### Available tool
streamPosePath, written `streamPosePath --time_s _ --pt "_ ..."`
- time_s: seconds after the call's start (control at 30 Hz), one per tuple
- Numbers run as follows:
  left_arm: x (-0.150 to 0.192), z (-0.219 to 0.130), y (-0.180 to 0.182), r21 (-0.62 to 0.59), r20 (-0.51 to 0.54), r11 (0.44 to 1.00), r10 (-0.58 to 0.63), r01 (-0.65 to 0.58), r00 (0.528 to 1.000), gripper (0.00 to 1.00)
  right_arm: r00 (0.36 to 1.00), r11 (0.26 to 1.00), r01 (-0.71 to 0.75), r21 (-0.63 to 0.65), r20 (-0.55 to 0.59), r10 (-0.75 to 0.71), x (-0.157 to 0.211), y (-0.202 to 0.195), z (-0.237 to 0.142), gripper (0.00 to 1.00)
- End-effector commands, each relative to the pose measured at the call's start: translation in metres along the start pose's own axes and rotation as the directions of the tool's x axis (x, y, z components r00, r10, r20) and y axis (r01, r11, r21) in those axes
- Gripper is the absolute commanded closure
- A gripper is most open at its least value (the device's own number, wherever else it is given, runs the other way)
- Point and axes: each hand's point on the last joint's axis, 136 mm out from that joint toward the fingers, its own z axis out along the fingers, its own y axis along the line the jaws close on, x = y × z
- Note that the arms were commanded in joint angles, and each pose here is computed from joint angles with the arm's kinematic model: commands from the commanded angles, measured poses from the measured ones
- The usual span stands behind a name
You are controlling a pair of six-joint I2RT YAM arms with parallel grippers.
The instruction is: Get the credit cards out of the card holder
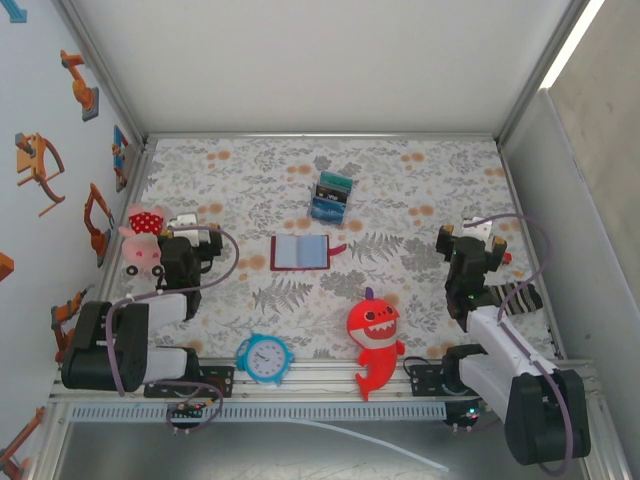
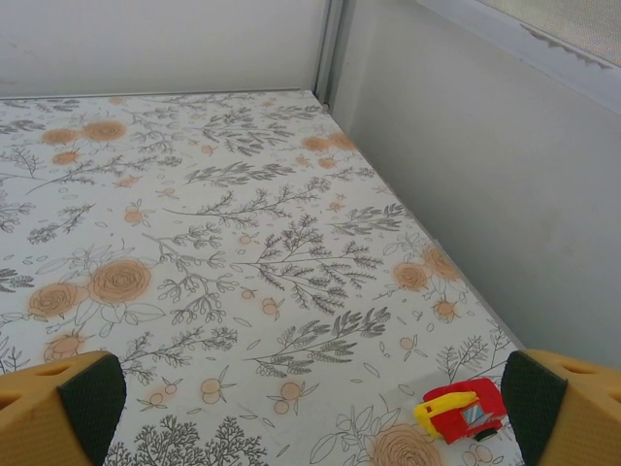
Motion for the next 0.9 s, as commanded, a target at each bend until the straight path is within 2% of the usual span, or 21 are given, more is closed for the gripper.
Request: streamPosePath --time_s 0.0,0.17,0.53,0.7,0.77,0.87 --pt "-0.011 0.001 -0.01 0.044 0.072 0.999 0.01 -0.013 0.997 0.03 0.999 0.999 -0.031 0.013 0.028 0.031 -0.001 -0.005 -0.002 0.01" --pt "-0.006 0.008 -0.024 0.053 0.085 0.995 0.074 -0.078 0.994 0.03 0.999 0.999 -0.036 0.006 0.027 0.036 0.002 -0.003 0.0 0.01" --pt "0.006 0.016 -0.014 0.022 0.085 0.999 0.03 -0.032 0.996 0.03 0.997 0.997 -0.071 -0.03 0.029 0.072 0.007 0.006 0.011 0.01" --pt "0.008 0.038 0.014 -0.133 -0.037 0.991 -0.032 0.026 0.999 0.03 0.997 0.996 -0.08 -0.035 0.021 0.081 0.01 0.008 0.015 0.01" --pt "0.012 0.042 0.024 -0.133 -0.086 0.988 -0.093 0.081 0.992 0.03 0.997 0.997 -0.075 -0.033 0.02 0.075 0.01 0.008 0.017 0.01" --pt "0.012 0.043 0.026 -0.132 -0.078 0.987 -0.104 0.093 0.992 0.03 0.998 0.997 -0.066 -0.026 0.018 0.066 0.012 0.006 0.018 0.01"
